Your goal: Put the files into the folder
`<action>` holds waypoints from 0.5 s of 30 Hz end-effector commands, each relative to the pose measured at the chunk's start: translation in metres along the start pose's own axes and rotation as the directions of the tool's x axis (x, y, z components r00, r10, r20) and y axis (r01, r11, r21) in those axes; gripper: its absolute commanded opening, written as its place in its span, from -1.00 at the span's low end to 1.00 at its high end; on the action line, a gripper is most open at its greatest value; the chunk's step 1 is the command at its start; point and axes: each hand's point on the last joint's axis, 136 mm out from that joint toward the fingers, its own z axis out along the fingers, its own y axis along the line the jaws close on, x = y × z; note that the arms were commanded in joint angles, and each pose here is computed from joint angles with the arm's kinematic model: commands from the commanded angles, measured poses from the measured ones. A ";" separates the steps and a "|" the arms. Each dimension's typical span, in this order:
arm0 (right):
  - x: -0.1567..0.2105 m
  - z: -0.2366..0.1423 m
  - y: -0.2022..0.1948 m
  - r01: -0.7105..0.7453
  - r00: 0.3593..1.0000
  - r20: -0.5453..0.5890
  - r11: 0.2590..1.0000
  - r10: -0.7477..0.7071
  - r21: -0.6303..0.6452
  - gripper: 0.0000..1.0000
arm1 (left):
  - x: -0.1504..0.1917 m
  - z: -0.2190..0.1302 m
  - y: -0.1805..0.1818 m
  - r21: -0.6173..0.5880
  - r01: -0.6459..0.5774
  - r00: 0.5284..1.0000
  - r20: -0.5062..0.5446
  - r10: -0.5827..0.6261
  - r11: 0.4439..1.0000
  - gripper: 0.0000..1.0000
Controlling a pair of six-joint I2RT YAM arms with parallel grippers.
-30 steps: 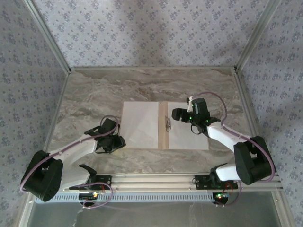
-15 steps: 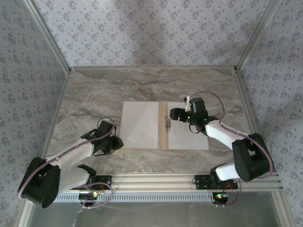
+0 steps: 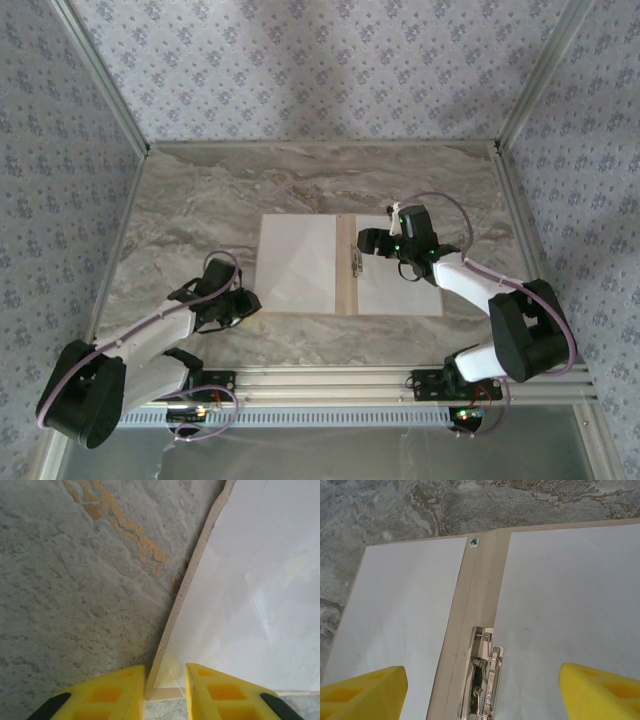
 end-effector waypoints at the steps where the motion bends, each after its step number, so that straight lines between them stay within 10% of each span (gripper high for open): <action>1: -0.006 0.001 0.008 0.011 1.000 0.000 1.000 -0.011 -0.017 0.62 | -0.001 0.002 -0.009 0.064 0.008 1.000 -0.001 -0.008 0.998 -0.48; 15: -0.003 0.006 0.009 0.012 1.000 -0.021 1.000 -0.012 -0.023 0.62 | -0.008 -0.002 -0.025 0.206 0.025 0.999 0.021 -0.030 0.978 -0.57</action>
